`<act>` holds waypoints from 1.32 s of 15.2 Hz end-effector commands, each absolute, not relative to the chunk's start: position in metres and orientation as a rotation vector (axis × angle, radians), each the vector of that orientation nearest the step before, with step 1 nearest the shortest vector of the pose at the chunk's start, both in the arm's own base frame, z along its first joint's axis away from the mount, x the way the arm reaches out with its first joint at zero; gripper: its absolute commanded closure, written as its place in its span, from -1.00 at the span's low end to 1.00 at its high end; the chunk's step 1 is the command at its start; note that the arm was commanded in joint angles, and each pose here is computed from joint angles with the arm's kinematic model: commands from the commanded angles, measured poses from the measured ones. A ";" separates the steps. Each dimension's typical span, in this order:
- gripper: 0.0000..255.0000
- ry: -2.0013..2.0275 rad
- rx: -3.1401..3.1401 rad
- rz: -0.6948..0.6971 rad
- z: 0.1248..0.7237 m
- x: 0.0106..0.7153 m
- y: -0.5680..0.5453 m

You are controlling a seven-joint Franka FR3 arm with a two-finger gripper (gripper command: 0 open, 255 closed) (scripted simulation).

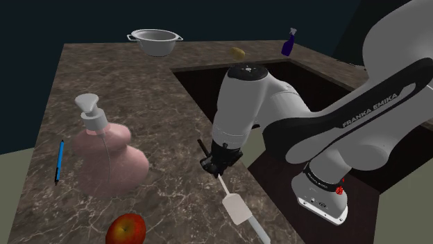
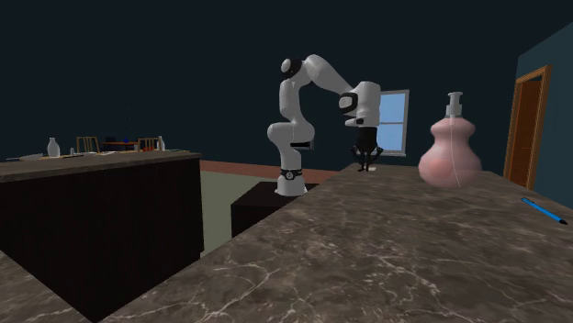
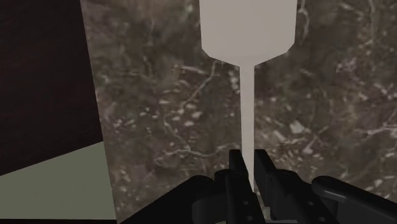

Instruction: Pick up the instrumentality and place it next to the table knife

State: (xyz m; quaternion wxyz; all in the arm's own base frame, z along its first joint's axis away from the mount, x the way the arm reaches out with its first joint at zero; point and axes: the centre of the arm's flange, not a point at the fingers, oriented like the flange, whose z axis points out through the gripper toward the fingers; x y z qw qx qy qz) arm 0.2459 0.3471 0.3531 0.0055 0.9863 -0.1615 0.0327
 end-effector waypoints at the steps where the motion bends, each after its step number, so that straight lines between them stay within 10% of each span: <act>1: 1.00 -0.506 3.089 0.103 0.350 0.246 0.347; 7: 1.00 -0.506 3.088 0.103 0.351 0.246 0.347; 8: -1.00 -0.506 3.088 0.103 0.351 0.246 0.347; 20: -1.00 -0.506 3.089 0.103 0.400 0.243 0.348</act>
